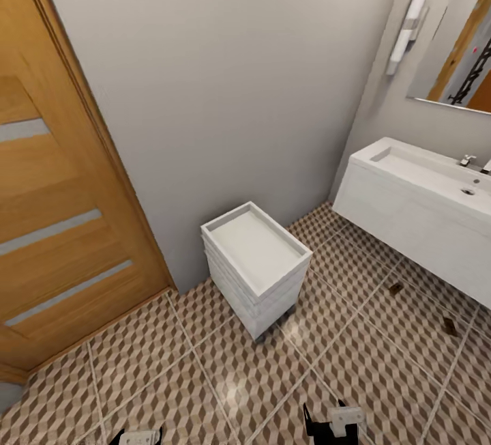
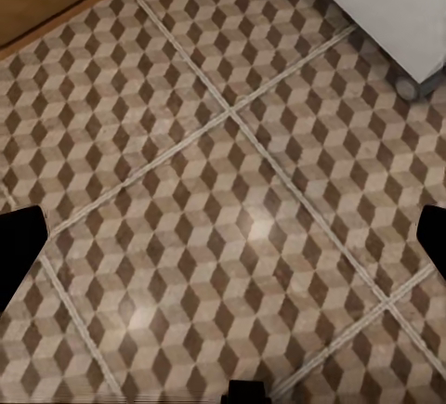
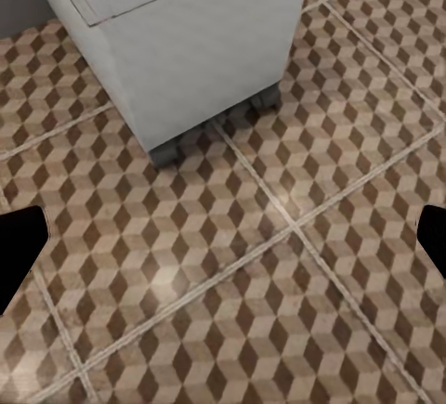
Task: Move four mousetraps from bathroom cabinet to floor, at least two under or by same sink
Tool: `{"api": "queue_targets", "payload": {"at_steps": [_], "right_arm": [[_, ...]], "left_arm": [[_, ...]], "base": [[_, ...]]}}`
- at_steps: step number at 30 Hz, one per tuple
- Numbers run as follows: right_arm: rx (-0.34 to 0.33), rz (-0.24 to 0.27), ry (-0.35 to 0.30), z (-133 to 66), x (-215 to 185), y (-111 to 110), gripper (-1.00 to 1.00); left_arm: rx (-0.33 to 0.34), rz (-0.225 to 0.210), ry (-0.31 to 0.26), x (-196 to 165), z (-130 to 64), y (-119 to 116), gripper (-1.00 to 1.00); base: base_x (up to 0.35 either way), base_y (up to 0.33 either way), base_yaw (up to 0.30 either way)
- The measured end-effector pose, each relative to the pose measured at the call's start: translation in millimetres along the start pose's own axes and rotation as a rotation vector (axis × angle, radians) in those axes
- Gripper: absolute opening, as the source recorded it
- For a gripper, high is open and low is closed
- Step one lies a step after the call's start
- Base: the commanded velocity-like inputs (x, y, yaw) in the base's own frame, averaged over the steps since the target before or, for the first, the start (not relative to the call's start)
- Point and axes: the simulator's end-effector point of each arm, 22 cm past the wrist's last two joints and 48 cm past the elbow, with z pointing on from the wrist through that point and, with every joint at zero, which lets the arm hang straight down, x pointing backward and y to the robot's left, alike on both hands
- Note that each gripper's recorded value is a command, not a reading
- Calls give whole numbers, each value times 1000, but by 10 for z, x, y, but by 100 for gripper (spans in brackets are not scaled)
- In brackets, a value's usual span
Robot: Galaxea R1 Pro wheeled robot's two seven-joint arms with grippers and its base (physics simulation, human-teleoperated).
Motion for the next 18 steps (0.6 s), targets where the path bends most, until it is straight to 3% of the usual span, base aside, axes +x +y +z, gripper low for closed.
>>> {"api": "queue_targets", "payload": {"at_steps": [18], "right_arm": [[-1,0,12,-4,56,5,100]], "left_arm": [[0,1,12,55,-3,0,100]], "base": [[0,0,262]]}}
